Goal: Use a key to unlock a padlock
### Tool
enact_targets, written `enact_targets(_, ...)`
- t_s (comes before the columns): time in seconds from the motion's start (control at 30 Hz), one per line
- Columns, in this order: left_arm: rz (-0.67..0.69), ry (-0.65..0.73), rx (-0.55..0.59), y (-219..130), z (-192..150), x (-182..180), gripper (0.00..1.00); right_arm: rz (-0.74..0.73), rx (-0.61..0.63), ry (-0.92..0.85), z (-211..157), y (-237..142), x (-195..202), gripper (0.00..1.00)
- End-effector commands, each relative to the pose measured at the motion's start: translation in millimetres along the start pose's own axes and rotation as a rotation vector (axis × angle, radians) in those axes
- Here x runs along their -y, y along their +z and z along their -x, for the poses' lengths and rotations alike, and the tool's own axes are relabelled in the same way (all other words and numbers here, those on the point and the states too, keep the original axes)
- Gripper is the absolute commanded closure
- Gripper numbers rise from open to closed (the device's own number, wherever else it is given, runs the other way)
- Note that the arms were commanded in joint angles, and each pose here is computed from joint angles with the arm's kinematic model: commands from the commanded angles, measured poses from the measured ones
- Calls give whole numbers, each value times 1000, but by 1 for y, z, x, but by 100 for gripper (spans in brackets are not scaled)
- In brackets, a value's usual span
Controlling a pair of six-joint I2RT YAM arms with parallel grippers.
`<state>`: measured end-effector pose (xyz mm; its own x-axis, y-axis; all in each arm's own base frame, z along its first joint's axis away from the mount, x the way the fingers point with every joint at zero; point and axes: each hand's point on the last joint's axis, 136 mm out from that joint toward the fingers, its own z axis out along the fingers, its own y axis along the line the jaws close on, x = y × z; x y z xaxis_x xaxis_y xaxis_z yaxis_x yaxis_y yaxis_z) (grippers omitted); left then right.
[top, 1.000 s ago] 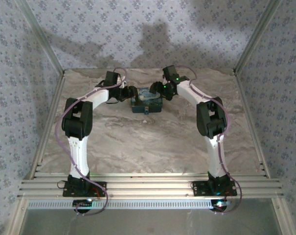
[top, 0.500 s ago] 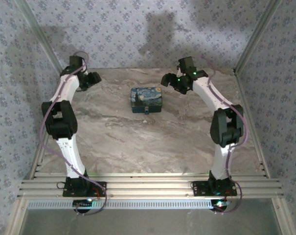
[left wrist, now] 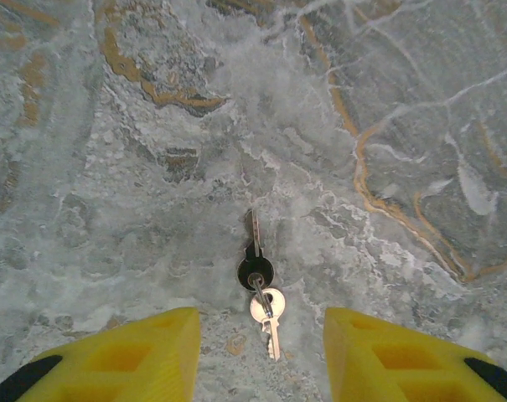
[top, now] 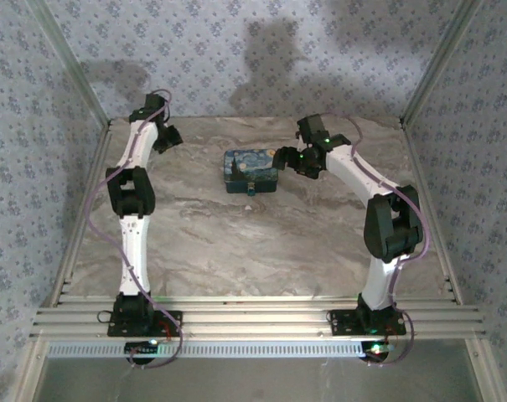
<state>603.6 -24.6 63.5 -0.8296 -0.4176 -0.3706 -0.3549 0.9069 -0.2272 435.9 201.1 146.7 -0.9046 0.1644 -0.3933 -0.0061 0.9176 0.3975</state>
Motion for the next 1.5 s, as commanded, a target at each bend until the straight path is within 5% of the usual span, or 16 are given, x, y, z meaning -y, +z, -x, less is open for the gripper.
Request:
enact_targets(0.0, 59, 15, -1, -8, -2, -4, 57, 1, 28, -26, 4, -11, -4, 14)
enact_targets(0.67, 76, 41, -6, 31, -9, -3, 68, -11, 1, -42, -8, -12, 2, 14)
enact_targets(0.87, 17, 106, -53, 37, -19, 6, 86, -12, 2, -41, -10, -15, 2, 14)
enact_targets(1.07, -59, 188, -109, 25, -35, 20, 100, 10, 10, -17, -17, -19, 2, 14)
enact_targets(1.47, -196, 421, -9, -59, -90, 22, 100, 88, 63, 48, -36, -40, 0, 14)
